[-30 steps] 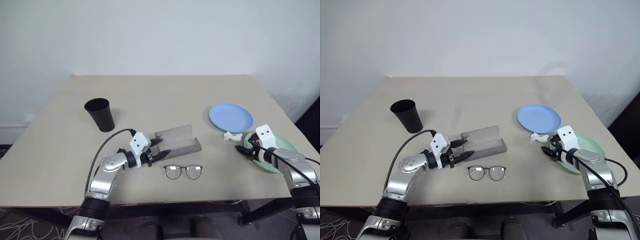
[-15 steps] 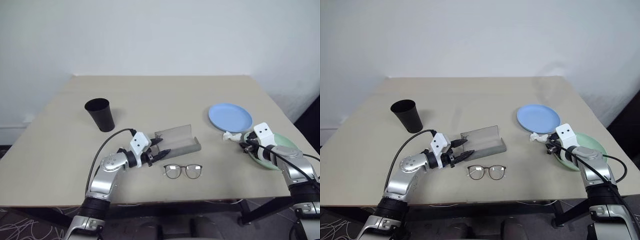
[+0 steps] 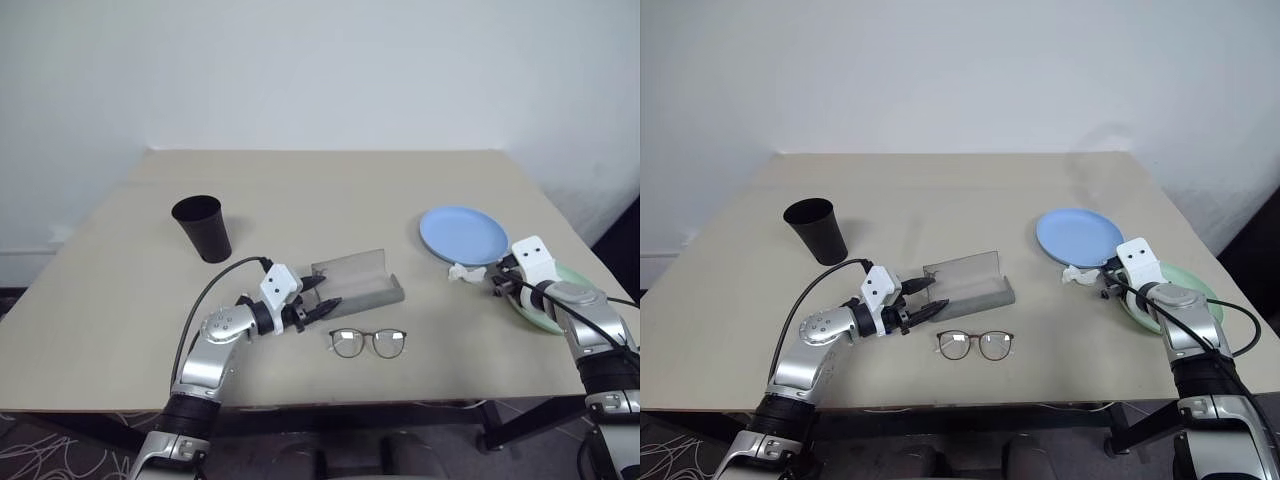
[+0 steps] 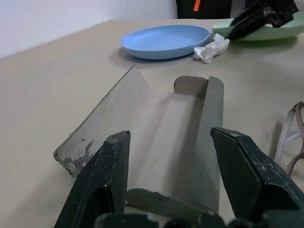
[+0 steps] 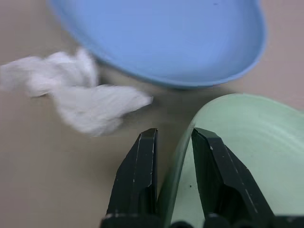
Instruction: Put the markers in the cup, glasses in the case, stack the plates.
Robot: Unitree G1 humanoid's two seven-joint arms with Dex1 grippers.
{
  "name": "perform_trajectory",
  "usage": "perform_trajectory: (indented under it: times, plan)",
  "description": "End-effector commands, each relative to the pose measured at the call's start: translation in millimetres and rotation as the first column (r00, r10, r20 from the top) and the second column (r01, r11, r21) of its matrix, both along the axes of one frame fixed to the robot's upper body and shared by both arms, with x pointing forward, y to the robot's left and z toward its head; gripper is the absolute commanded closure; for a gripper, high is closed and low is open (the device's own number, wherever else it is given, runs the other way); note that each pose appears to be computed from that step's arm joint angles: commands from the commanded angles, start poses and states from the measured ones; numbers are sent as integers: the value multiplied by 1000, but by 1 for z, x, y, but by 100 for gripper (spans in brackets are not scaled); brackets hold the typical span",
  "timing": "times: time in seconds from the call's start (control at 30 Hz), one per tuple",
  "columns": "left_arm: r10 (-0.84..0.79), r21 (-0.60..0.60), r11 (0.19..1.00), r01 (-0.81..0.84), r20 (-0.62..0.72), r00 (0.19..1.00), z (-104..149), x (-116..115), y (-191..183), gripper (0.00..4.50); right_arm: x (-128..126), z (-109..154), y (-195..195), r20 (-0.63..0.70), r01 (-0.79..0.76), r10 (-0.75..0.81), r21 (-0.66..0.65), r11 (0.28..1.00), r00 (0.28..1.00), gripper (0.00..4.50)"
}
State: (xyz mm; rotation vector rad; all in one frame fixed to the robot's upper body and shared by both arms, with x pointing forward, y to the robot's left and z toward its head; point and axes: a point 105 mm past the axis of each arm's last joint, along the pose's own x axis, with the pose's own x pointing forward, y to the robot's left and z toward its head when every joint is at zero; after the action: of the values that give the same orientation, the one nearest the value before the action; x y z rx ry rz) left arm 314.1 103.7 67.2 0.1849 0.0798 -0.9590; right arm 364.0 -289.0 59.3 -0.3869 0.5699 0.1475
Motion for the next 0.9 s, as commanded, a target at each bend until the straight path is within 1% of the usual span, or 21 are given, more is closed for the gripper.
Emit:
perform_trajectory:
  times: [0.03, 0.23, 0.4, 0.63, 0.83, 0.9]
  plan:
    - [-9, -10, 1000, 10, 52, 999, 13, 3, -4, 167, 7, 16, -17, 58, 64, -61, -51, 997, 996, 366]
    - [-6, -9, 1000, 6, 55, 998, 13, 4, -4, 167, 12, 20, -19, 74, 47, -42, -65, 997, 996, 366]
    - [-5, -8, 1000, 6, 58, 998, 12, 4, -5, 167, 15, 24, -17, 89, 33, -26, -67, 997, 996, 381]
    - [-5, -7, 1000, 6, 62, 998, 12, 5, -6, 167, 19, 41, -12, 156, 13, -2, -72, 997, 988, 381]
    - [-6, -8, 1000, 7, 64, 998, 12, 4, -7, 167, 23, 59, -8, 211, 3, 18, -96, 995, 977, 381]
    - [-8, -9, 1000, 9, 66, 998, 12, 5, -8, 167, 26, 67, -7, 251, 0, 27, -106, 994, 968, 381]
